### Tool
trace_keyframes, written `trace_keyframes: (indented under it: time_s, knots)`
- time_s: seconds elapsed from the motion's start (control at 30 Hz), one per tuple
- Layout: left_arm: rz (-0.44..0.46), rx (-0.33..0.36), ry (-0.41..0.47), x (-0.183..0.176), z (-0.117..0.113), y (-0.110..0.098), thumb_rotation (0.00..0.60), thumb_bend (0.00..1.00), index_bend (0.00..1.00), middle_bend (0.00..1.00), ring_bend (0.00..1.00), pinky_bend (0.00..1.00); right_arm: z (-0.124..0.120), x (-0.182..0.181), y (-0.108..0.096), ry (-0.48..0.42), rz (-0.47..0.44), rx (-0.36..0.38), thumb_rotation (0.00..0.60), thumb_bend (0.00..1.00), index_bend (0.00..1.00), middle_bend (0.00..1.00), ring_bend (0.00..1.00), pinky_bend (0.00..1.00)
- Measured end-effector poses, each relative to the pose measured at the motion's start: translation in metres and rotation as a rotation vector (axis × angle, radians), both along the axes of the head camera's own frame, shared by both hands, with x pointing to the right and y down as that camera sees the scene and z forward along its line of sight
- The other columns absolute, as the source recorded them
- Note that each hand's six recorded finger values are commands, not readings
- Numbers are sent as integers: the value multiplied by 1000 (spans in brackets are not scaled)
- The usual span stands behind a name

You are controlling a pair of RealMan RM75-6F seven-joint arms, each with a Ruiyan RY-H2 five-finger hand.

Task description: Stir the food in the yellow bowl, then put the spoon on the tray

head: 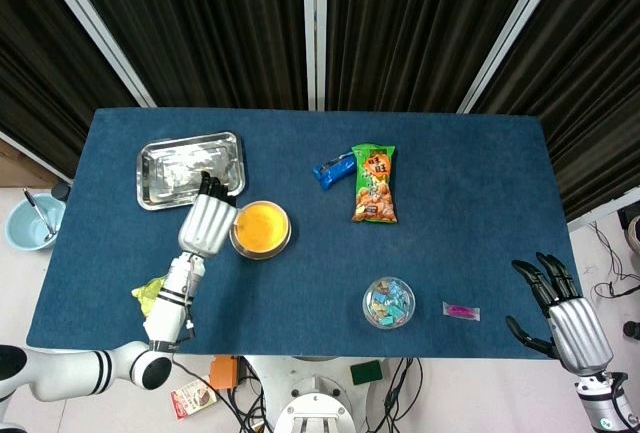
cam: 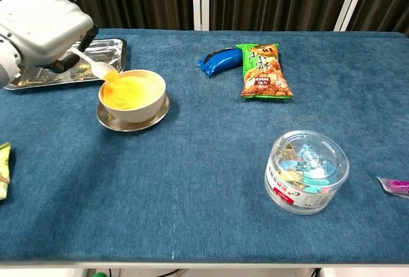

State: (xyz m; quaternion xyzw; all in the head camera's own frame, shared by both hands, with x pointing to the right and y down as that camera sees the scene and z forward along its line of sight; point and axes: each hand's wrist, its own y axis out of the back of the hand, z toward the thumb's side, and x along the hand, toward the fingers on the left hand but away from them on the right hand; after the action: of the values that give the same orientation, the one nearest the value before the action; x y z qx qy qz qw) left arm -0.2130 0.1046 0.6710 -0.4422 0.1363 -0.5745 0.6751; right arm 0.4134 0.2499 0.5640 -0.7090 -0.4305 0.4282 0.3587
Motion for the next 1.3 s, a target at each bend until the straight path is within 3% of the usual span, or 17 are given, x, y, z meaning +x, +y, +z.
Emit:
trace_keyframes:
  time_s: [0.17, 0.27, 0.43, 0.7, 1.03, 1.3]
  knots:
    - [155, 116, -189, 18, 2, 5, 600, 456, 591, 423, 275, 254, 1, 4, 1, 1, 7, -3, 600, 290, 120, 139, 0, 68]
    - [224, 155, -255, 31, 7, 11, 600, 456, 598, 429, 275, 263, 2, 5, 1, -1, 11, -4, 600, 290, 120, 139, 0, 67]
    - [271, 171, -332, 40, 20, 15, 600, 456, 603, 430, 275, 322, 5, 6, 0, -2, 9, -12, 600, 290, 120, 139, 0, 67]
    - [293, 158, -384, 44, 40, 20, 600, 456, 606, 430, 275, 327, 6, 7, 0, -1, 12, -16, 600, 290, 120, 139, 0, 67]
    - [284, 97, -286, 55, 48, 28, 600, 456, 616, 430, 275, 331, 6, 8, 0, 1, 16, -18, 600, 291, 120, 139, 0, 68]
    - [162, 16, -114, 49, 46, 23, 600, 457, 615, 412, 263, 327, 4, 9, 1, 4, 21, -13, 600, 290, 120, 139, 0, 68]
